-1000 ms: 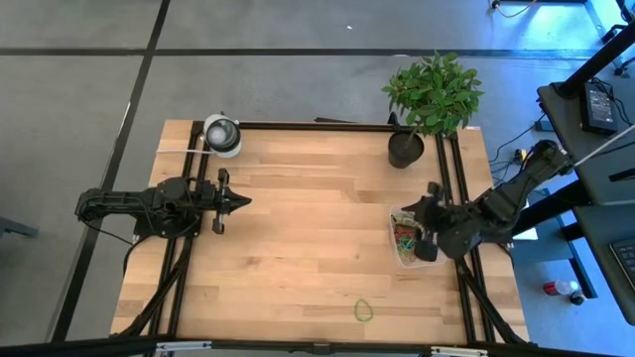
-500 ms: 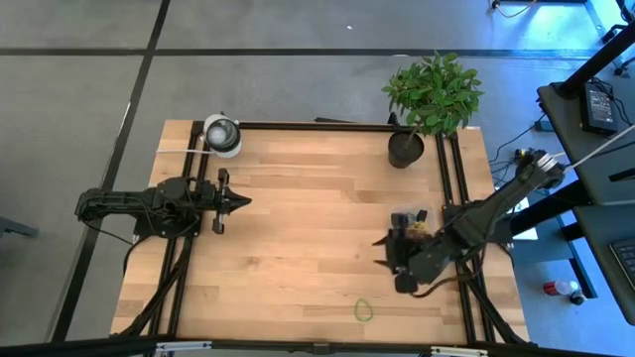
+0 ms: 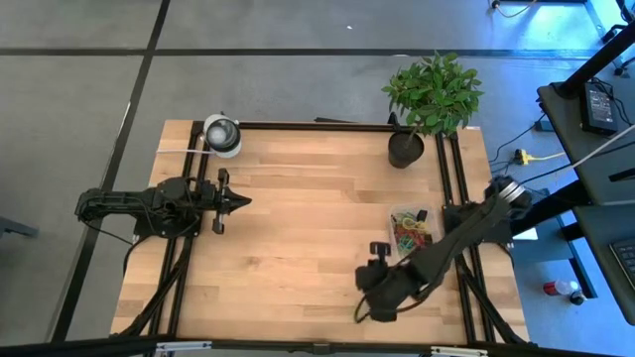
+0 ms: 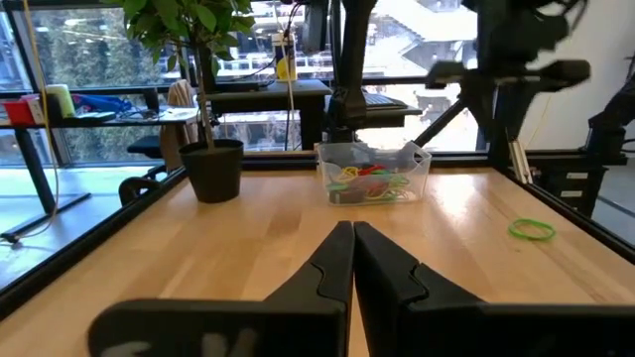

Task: Pick and place rubber bands into bin
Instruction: Put the green rubber band into the transparent bin

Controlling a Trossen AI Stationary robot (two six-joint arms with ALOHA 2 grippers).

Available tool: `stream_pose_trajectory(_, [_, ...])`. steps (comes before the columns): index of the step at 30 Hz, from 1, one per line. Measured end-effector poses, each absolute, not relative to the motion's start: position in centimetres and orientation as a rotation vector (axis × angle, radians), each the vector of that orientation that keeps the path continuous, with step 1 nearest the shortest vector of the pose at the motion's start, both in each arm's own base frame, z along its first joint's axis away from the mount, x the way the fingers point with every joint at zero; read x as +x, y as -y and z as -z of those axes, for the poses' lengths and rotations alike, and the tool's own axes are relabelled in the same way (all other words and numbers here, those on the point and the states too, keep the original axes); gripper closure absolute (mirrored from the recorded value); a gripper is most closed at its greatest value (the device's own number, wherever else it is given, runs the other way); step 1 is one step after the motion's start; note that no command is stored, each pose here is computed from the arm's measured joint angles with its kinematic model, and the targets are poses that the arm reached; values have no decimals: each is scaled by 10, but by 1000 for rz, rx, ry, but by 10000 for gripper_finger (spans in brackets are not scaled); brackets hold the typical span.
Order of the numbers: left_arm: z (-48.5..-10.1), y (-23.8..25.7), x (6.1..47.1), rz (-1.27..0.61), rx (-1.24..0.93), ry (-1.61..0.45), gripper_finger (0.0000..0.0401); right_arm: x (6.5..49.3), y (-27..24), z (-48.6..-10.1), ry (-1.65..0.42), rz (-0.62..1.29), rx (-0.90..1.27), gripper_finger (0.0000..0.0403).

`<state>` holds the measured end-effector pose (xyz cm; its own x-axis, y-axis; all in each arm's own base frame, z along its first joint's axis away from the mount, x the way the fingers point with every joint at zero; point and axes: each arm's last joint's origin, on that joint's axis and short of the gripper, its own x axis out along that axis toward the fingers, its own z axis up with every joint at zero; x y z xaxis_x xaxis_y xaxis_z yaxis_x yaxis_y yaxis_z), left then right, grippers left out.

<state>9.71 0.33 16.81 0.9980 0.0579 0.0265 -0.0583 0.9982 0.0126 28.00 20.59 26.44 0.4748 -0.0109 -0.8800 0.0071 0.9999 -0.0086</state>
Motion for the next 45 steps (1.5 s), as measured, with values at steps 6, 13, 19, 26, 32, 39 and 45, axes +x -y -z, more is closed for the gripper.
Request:
stream_pose_trajectory(6, [-168,-3,97,-58,13,26,395,298,-225,-238,-1308,24,36,269])
stream_pose_trajectory(13, [-168,-3,97,-58,13,26,397,302,-240,-208,-1403,25,18,270])
stream_pose_trajectory(19, [-168,-3,97,-58,13,26,395,305,-245,-191,-1431,36,-7,270])
stream_pose_trajectory(26, [-168,-3,97,-58,13,26,395,315,-249,-166,-1470,23,14,270])
stream_pose_trajectory(32, [-168,-3,97,-58,13,26,393,323,-252,-140,-1500,9,11,270])
stream_pose_trajectory(39, [-168,-3,97,-58,13,26,397,326,-252,-133,-1517,18,34,298])
stream_pose_trajectory(45, [-168,-3,97,-57,13,26,394,327,-247,-136,-1528,8,42,392])
